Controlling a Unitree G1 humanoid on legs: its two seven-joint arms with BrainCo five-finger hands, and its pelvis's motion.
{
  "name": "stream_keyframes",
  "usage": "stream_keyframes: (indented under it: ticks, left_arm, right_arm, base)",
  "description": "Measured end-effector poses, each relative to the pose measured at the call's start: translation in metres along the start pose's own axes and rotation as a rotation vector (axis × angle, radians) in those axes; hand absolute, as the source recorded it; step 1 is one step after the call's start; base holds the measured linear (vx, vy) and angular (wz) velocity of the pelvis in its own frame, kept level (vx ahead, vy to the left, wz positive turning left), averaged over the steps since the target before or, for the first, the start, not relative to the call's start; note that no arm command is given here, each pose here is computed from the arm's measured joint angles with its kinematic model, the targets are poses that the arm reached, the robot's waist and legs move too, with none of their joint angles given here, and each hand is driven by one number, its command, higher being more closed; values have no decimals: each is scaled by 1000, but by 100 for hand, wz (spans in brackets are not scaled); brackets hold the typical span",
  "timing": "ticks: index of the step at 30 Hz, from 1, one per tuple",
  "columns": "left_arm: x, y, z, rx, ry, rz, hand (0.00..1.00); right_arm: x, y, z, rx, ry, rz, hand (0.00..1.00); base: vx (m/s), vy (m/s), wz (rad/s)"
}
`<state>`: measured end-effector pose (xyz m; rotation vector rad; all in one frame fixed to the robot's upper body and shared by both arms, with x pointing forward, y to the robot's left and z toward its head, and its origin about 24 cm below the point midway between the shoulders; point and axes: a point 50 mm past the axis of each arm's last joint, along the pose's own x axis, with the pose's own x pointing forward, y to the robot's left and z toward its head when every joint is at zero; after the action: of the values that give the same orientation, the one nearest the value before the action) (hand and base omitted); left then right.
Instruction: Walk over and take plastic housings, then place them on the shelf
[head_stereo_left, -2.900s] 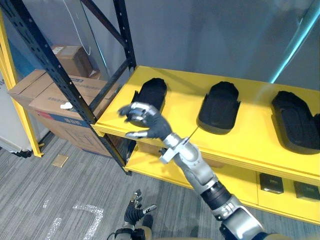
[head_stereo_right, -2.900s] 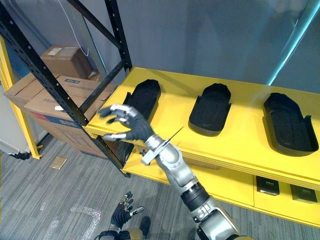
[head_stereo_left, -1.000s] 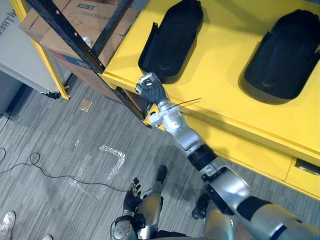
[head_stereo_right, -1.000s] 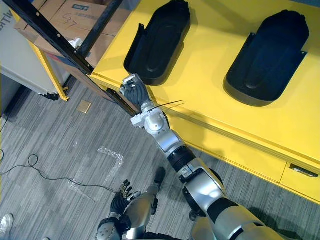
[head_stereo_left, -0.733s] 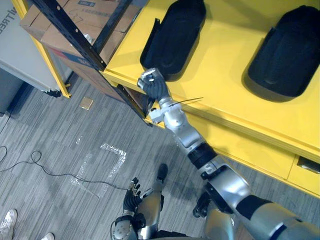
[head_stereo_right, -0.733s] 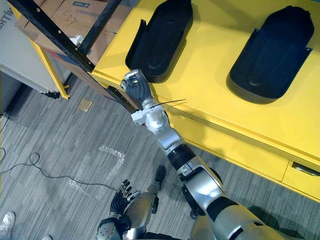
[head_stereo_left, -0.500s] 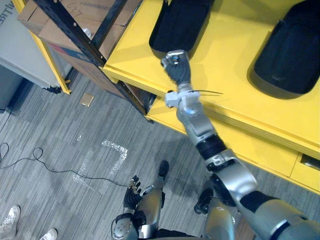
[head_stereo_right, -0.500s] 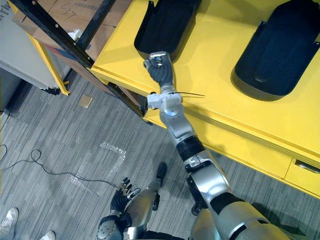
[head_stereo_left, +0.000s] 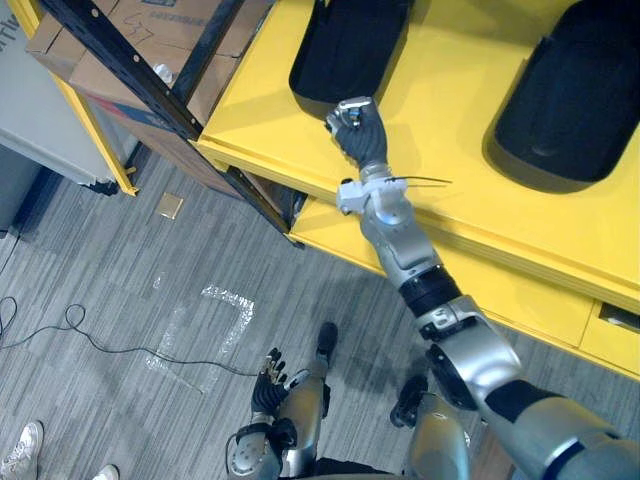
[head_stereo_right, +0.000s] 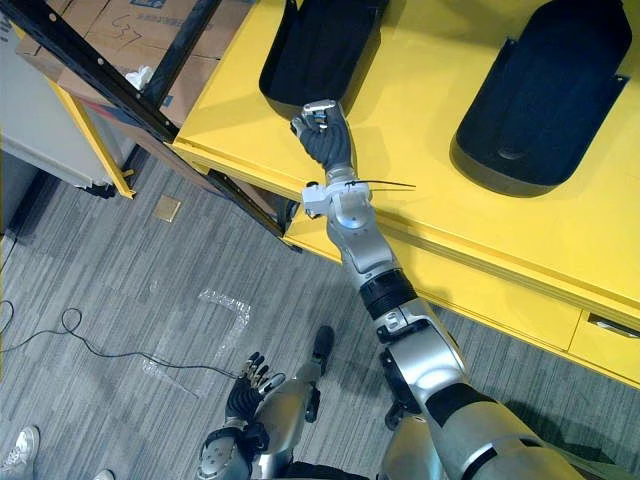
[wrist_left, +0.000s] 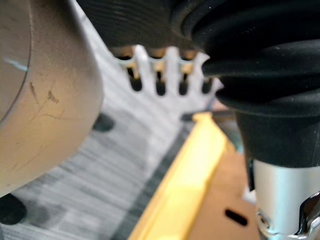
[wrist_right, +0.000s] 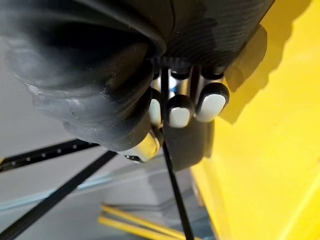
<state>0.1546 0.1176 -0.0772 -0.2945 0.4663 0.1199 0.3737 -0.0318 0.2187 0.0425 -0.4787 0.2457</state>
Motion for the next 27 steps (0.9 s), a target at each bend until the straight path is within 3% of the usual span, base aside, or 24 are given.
stream_keyframes:
  ticks: [5, 6, 8, 10, 15, 21, 24, 27]
  left_arm:
    - [-1, 0, -3, 29, -4, -7, 0]
    - [-1, 0, -4, 41, -7, -10, 0]
    - [-4, 4, -5, 58, -9, -6, 0]
    - [-8, 10, -10, 104, 8, 4, 0]
    - [-13, 24, -22, 184, 64, 62, 0]
    - [-5, 36, -39, 291, 194, 105, 0]
    - [-6, 43, -47, 277, 259, 126, 0]
    - [-9, 62, -56, 202, 342, 208, 0]
  right_arm:
    - [-31, 7, -7, -41, -49, 54, 100]
    - [-37, 12, -5, -57, -72, 73, 0]
    - [-65, 23, 3, -45, -140, 104, 0]
    - [-100, 14, -4, -20, -118, 45, 0]
    - [-194, -63, -48, -113, 140, -277, 0]
    - [-285, -116, -84, -233, 424, -634, 0]
    - [-333, -129, -110, -249, 629, -818, 0]
    - [-377, -135, -129, -266, 829, -874, 0]
  base:
    - [32, 3, -13]
    - [25, 32, -39]
    - [34, 24, -50]
    - [100, 7, -69]
    - [110, 4, -74]
    - [50, 2, -63]
    - [6, -10, -30]
    - [15, 5, -25]
